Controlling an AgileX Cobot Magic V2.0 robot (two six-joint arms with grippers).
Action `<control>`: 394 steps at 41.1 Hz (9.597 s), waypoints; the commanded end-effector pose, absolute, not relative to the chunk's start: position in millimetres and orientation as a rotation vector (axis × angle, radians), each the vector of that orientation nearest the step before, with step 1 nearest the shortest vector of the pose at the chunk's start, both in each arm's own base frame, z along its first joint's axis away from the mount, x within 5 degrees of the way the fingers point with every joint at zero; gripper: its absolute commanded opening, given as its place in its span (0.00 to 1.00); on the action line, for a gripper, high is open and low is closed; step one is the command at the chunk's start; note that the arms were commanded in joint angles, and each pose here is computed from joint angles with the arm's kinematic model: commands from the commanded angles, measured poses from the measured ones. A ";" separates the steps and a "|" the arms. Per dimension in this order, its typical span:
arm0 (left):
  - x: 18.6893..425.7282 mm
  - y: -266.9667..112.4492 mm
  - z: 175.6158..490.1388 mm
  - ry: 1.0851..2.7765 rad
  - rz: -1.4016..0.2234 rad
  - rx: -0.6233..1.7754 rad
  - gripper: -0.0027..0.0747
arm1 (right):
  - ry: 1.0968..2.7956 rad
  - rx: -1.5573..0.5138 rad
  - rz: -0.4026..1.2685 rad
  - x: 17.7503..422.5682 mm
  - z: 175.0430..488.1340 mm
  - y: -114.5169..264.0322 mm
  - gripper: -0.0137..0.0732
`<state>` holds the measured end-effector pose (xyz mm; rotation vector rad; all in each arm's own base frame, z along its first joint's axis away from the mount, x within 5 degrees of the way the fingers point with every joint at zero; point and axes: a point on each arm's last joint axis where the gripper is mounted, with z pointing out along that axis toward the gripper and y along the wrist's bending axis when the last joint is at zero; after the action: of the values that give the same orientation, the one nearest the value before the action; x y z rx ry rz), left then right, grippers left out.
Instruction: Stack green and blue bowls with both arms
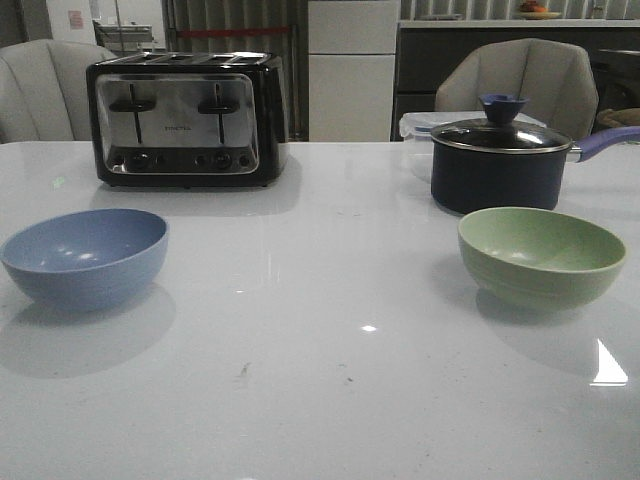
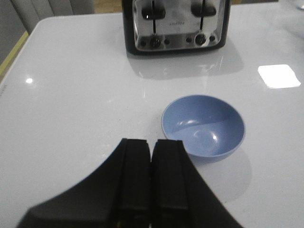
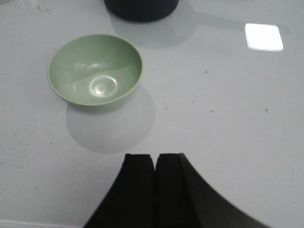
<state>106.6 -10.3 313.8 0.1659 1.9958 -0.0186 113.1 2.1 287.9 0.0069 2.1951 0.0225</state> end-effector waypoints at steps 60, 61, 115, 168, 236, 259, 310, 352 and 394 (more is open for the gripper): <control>134.4 -13.7 307.9 2.057 -0.027 0.170 0.53 | 2.602 0.080 0.096 356.3 222.3 10.9 0.71; 134.4 -13.7 307.9 2.057 -0.027 0.170 0.53 | 2.612 0.080 0.096 359.1 219.9 11.0 0.70; 134.4 -13.7 307.9 2.057 -0.027 0.170 0.53 | 2.517 -0.425 0.392 327.6 252.3 177.1 0.28; 134.7 -13.8 308.4 2.050 -0.027 0.169 0.53 | 2.141 -0.658 0.356 181.2 330.6 113.5 0.63; 356.7 -41.4 222.6 2.535 -0.140 0.105 0.83 | 2.086 -0.658 0.373 113.6 320.9 75.3 0.63; 366.4 -41.9 204.6 2.550 -0.134 0.099 0.31 | 2.086 -0.658 0.373 113.6 320.9 75.3 0.63; 290.7 -198.9 305.4 2.367 -0.476 0.804 0.15 | 2.086 -0.658 0.373 113.6 320.9 75.3 0.63; 313.0 -219.5 257.5 2.418 -0.396 0.872 0.62 | 2.086 -0.658 0.373 113.6 320.9 75.3 0.63; 121.8 -91.6 346.0 2.035 -0.373 0.835 0.61 | 2.086 -0.658 0.373 113.6 320.9 75.3 0.63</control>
<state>131.0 -96.7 337.7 0.8771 2.1252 -0.3491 111.0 73.9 306.7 -0.6734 2.1808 0.3672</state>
